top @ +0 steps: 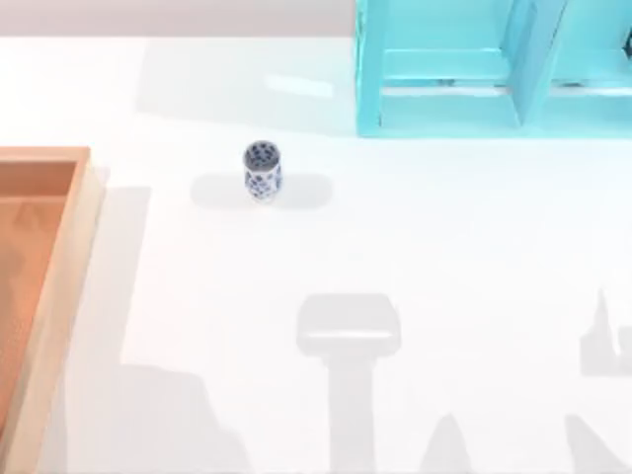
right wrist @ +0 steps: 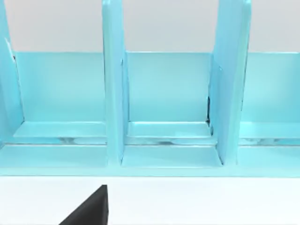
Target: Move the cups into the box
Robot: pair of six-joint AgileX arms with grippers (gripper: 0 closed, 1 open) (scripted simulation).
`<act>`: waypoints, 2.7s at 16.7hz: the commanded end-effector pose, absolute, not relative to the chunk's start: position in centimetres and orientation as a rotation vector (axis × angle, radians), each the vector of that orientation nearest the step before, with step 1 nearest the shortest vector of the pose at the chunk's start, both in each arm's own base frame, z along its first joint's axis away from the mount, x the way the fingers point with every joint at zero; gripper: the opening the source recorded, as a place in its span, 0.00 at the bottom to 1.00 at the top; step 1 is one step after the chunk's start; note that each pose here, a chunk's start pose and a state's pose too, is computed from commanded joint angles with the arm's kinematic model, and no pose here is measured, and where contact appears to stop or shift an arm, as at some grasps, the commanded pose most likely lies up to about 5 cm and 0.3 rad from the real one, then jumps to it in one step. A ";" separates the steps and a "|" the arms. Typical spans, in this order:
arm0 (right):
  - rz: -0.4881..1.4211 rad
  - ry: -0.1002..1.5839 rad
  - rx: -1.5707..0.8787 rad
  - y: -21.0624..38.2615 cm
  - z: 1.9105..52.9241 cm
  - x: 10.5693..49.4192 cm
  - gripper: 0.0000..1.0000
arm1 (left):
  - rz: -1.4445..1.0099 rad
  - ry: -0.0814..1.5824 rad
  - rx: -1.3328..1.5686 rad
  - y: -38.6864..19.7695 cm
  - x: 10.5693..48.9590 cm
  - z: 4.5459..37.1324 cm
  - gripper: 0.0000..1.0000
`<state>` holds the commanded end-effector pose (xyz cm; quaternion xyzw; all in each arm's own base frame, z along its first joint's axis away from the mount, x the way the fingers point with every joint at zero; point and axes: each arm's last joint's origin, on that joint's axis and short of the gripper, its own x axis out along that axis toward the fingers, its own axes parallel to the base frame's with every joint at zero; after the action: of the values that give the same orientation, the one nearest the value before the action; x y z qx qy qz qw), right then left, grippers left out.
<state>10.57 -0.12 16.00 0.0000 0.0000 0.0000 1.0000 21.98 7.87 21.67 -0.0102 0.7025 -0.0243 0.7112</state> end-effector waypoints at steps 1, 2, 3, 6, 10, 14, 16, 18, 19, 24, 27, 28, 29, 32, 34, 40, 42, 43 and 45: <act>0.000 0.000 0.000 -0.1 16.0 10.6 1.00 | -0.054 1.558 -0.023 7.9 22.0 21.7 0.53; 0.000 0.000 0.000 -0.1 16.0 10.6 1.00 | -0.054 1.558 -0.023 7.9 22.0 21.7 0.60; 0.000 0.000 0.000 -0.1 16.0 10.6 1.00 | -0.054 1.558 -0.023 7.9 22.0 21.7 0.68; 0.000 0.000 0.000 -0.1 16.0 10.6 1.00 | -0.054 1.558 -0.023 7.9 22.0 21.7 0.90; 0.000 0.000 0.000 -0.1 16.0 10.6 1.00 | -0.054 1.558 -0.023 7.9 22.0 21.7 1.00; 0.000 0.000 0.000 -0.1 16.0 10.6 1.00 | -0.054 1.558 -0.023 7.9 22.0 21.7 1.00; 0.000 0.000 0.000 -0.1 16.0 10.6 1.00 | -0.054 1.557 -0.022 7.9 22.0 21.7 1.00; 0.000 0.000 0.000 -0.1 16.0 10.6 1.00 | -0.055 1.558 -0.021 7.9 22.1 22.1 1.00; 0.000 0.000 0.000 -0.1 16.0 10.6 1.00 | -0.056 1.558 -0.022 7.9 22.2 22.7 1.00; 0.000 0.000 0.000 -0.1 16.0 10.6 1.00 | -0.053 1.560 -0.024 8.1 22.5 28.5 1.00; 0.000 0.000 0.000 -0.1 16.0 10.6 1.00 | -0.054 1.557 -0.022 7.9 22.1 31.2 1.00; 0.000 0.000 0.000 -0.1 16.0 10.6 1.00 | -0.054 1.557 -0.022 7.9 22.0 31.6 1.00; 0.000 0.000 0.000 -0.1 16.0 10.6 1.00 | -0.054 1.557 -0.022 7.9 22.0 31.7 1.00; 0.000 0.000 0.000 -0.1 16.0 10.6 1.00 | -0.052 1.558 -0.024 7.9 22.0 31.6 1.00; 0.000 0.000 0.000 -0.1 16.0 10.6 1.00 | -0.051 1.558 -0.022 7.8 22.4 31.7 1.00; 0.000 0.000 0.000 -0.1 16.0 10.6 1.00 | -0.027 1.561 0.002 4.2 30.8 31.9 1.00; 0.000 0.000 0.000 -0.1 16.0 10.6 1.00 | -0.012 1.541 0.017 1.2 35.1 31.6 1.00; 0.000 0.000 0.000 -0.1 16.0 10.6 1.00 | -0.005 1.526 0.024 -0.8 37.2 31.2 1.00; 0.000 0.000 0.000 -0.1 16.0 10.6 1.00 | 0.004 1.492 0.034 -5.5 40.8 29.9 1.00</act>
<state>10.57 -0.12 16.00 0.0000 0.0000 0.0000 1.0000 40.76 -5.52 29.87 0.0153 0.6787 0.0018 0.7343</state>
